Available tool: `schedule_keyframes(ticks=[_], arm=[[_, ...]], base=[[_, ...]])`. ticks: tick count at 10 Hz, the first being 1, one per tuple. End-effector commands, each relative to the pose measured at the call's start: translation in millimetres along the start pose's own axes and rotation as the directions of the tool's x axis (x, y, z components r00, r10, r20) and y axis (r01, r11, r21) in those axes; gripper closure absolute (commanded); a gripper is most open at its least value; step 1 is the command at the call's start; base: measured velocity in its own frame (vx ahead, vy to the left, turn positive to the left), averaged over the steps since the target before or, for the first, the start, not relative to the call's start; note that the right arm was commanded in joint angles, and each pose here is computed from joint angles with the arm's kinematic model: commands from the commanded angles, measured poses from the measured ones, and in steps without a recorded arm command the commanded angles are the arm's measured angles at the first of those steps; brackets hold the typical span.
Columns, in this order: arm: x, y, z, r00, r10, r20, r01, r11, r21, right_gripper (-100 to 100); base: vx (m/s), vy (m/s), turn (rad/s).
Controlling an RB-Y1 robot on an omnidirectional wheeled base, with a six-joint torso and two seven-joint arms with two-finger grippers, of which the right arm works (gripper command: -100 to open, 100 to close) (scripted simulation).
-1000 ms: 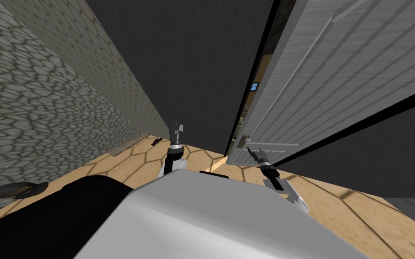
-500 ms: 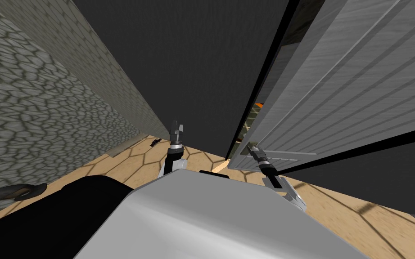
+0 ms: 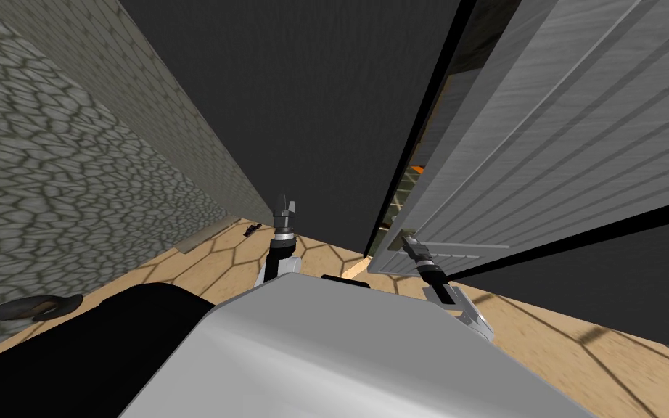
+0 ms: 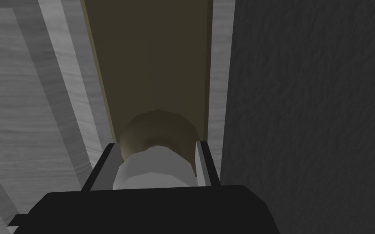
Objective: Pull the door open
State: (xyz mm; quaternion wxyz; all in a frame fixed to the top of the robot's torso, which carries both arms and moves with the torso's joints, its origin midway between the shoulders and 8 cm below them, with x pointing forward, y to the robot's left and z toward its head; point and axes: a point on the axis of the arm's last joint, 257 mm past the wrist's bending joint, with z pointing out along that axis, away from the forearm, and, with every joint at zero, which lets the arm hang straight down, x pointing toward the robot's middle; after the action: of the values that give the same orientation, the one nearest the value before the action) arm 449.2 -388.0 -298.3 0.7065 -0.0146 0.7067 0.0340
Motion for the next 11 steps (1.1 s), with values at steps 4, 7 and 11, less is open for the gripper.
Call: schedule_keyframes(ticks=[4,7,11], arm=[[-3.1,0.6,1.9,0.995,0.099,0.013,-0.099,0.995,0.005,100],[-6.9,1.3,4.2,0.977,0.21,0.03,-0.21,0.978,0.009,100],[-13.3,2.2,8.3,0.917,0.395,0.06,-0.396,0.918,0.008,100]], base=[[-0.024,-0.016,0.036],[-0.047,-0.033,0.056],[-0.069,-0.04,0.073]])
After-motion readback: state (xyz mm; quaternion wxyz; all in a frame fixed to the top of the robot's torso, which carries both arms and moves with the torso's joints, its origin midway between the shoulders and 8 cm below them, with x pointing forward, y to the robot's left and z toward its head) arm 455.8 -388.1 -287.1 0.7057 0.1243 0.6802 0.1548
